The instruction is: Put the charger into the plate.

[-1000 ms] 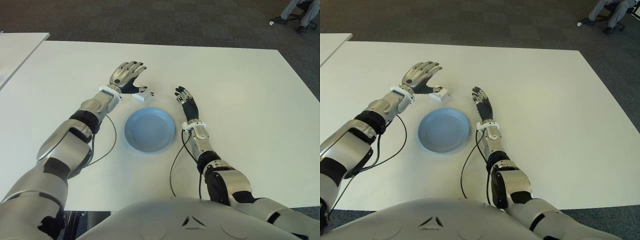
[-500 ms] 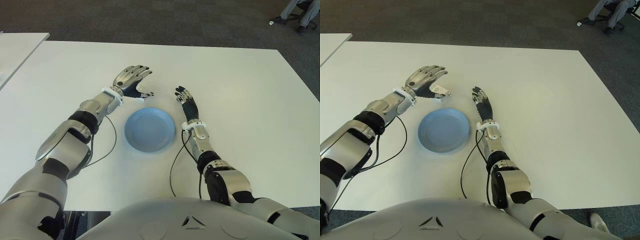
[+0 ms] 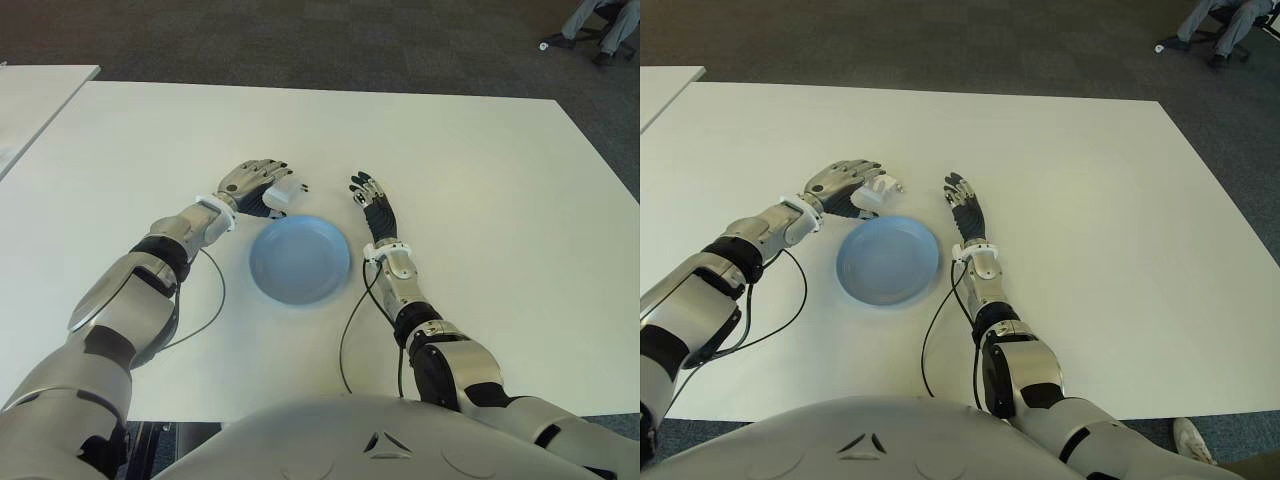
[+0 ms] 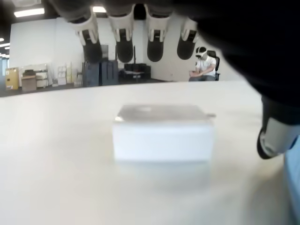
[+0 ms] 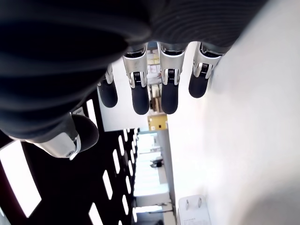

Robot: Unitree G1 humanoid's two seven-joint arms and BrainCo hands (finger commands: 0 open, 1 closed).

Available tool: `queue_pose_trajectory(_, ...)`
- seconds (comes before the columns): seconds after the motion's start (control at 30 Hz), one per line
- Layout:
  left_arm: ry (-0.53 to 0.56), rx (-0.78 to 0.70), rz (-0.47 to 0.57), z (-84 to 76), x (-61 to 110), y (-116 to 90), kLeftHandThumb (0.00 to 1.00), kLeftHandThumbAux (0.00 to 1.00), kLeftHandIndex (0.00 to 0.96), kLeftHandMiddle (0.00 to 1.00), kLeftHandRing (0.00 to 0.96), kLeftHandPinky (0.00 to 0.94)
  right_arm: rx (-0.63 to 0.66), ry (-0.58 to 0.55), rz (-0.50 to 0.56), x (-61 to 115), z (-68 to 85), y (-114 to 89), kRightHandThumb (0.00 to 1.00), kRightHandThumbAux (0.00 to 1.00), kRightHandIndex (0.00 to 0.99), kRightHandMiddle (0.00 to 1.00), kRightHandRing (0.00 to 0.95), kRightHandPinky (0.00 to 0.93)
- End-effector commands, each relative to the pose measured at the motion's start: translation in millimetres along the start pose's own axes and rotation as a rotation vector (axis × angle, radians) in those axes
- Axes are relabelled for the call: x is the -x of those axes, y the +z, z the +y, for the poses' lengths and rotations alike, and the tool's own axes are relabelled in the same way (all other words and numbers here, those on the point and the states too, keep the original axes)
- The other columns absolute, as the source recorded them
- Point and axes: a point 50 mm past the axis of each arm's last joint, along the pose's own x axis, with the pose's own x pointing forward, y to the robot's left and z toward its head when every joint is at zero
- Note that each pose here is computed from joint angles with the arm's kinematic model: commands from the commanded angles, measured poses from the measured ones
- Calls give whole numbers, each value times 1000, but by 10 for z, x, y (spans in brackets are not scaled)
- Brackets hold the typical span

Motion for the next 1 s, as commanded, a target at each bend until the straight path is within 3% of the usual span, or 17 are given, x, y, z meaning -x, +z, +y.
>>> queue_pose_trajectory(0.03,-76,26,8,-129,36,22,13,528,0,0,0,3,-42,-6,79,113,84,-176,0,480,117,168,138,86)
queue_pose_trajectory(1.0,-139,112,53,-364,161,39,0,513,0,19,14,35,-27,-4,77,113,36,-162,0,486,114,161,132,103)
